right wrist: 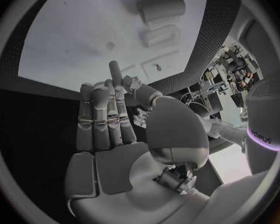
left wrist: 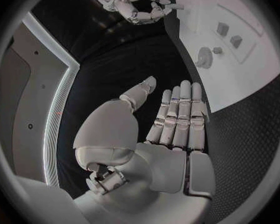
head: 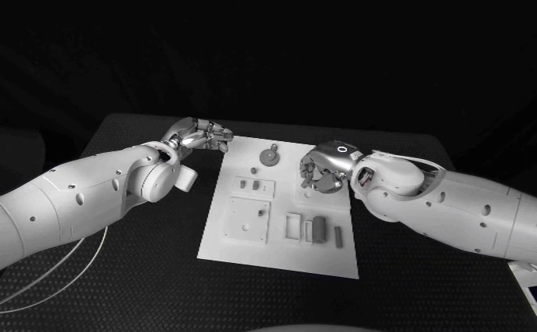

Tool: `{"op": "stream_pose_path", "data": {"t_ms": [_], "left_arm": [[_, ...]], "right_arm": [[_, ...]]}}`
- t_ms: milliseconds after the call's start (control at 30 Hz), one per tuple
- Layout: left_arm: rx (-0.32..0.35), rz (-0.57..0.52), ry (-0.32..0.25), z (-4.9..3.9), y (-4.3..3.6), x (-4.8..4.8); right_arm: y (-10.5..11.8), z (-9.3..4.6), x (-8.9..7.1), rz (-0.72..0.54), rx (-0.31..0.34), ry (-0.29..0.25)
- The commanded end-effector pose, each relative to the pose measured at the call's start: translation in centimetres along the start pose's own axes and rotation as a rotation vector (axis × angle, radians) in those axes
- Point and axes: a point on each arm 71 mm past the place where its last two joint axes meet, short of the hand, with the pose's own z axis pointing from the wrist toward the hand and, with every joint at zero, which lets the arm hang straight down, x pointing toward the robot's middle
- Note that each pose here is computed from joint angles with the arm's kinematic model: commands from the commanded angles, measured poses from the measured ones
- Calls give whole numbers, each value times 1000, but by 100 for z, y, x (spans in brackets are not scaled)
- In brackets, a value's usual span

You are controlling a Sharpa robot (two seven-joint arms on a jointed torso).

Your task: Assemble the parts on the task board

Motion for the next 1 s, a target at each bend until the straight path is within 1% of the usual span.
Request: {"op": "stream_pose_path", "data": {"t_ms": [33, 100, 233, 433, 567, 733, 900, 1000], "left_arm": [[9, -10, 14, 6, -20, 24], [10, -11, 16, 12, -23, 35], [12, -11, 16, 20, -24, 40], [11, -9, 10, 13, -19, 23], [14, -11, 18, 29, -29, 59], [14, -13, 24, 41, -35, 83], [15, -12, 24, 50, -39, 93], [15, -14, 29, 57, -42, 109]], "right_arm": [[71, 7, -74, 32, -16, 1], [124, 23, -112, 43, -33, 5], [282, 77, -129, 57, -74, 6], [607, 192, -155, 80, -154, -10], [854, 291, -152, 90, -211, -12], [1041, 355, -50, 92, -252, 8], [1261, 414, 124, 81, -301, 42], [1352, 432, 194, 65, -319, 45]]}}
